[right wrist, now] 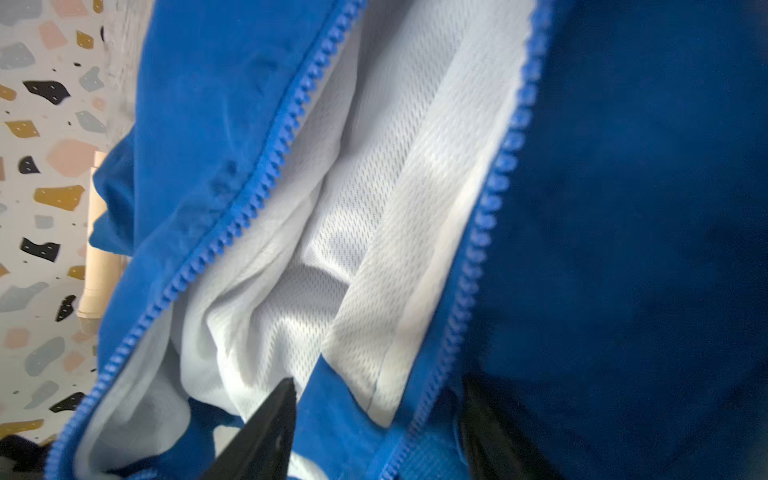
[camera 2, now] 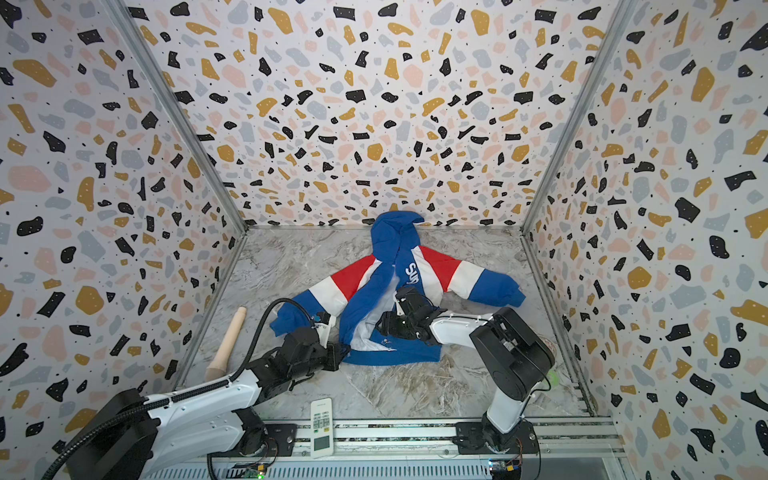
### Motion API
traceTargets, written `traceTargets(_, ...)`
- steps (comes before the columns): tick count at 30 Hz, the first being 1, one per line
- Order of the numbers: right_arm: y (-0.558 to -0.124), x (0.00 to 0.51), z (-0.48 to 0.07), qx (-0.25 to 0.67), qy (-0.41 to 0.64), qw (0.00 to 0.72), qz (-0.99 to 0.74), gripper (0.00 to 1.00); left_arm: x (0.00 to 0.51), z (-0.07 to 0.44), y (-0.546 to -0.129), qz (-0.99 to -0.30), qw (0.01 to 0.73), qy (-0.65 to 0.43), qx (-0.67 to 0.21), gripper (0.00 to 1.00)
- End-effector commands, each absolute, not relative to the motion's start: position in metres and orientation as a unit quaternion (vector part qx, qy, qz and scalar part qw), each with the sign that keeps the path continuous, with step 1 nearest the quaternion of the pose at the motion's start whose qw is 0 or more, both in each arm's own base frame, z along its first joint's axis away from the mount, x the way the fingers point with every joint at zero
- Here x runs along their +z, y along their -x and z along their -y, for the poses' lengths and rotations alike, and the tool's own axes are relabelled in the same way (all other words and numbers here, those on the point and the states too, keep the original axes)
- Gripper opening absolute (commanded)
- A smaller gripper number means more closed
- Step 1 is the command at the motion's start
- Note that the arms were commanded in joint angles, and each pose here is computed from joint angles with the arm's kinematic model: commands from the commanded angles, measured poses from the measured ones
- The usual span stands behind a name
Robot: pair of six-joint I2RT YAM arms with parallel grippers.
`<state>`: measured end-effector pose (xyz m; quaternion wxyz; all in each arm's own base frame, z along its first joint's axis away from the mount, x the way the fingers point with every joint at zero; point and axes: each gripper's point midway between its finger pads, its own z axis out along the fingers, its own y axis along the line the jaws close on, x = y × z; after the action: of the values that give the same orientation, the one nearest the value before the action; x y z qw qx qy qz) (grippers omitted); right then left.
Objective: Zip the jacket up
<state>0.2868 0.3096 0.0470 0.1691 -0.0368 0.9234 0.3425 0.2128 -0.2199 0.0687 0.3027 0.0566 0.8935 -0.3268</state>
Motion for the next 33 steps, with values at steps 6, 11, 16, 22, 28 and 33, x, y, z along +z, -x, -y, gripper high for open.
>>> traceTargets(6,-0.300,0.087,-0.327,0.369,0.073,0.209,-0.903,0.52,0.074,0.219,-0.218,-0.892,0.312,-0.051,-0.323,0.00)
traceTargets(11,-0.307,0.083,-0.321,0.355,0.072,0.210,-0.908,0.52,0.074,0.221,-0.222,-0.892,0.312,-0.051,-0.322,0.00)
traceTargets(16,-0.310,0.078,-0.319,0.354,0.066,0.201,-0.911,0.52,0.073,0.223,-0.222,-0.894,0.308,-0.053,-0.321,0.00)
traceTargets(22,-0.321,0.091,-0.305,0.343,0.059,0.223,-0.911,0.55,0.072,0.220,-0.222,-0.895,0.310,-0.051,-0.317,0.00)
traceTargets(28,-0.341,0.093,-0.301,0.354,0.046,0.226,-0.906,0.55,0.074,0.220,-0.223,-0.896,0.311,-0.052,-0.313,0.00)
traceTargets(33,-0.347,0.092,-0.312,0.366,0.053,0.219,-0.903,0.54,0.070,0.218,-0.222,-0.899,0.308,-0.052,-0.306,0.00)
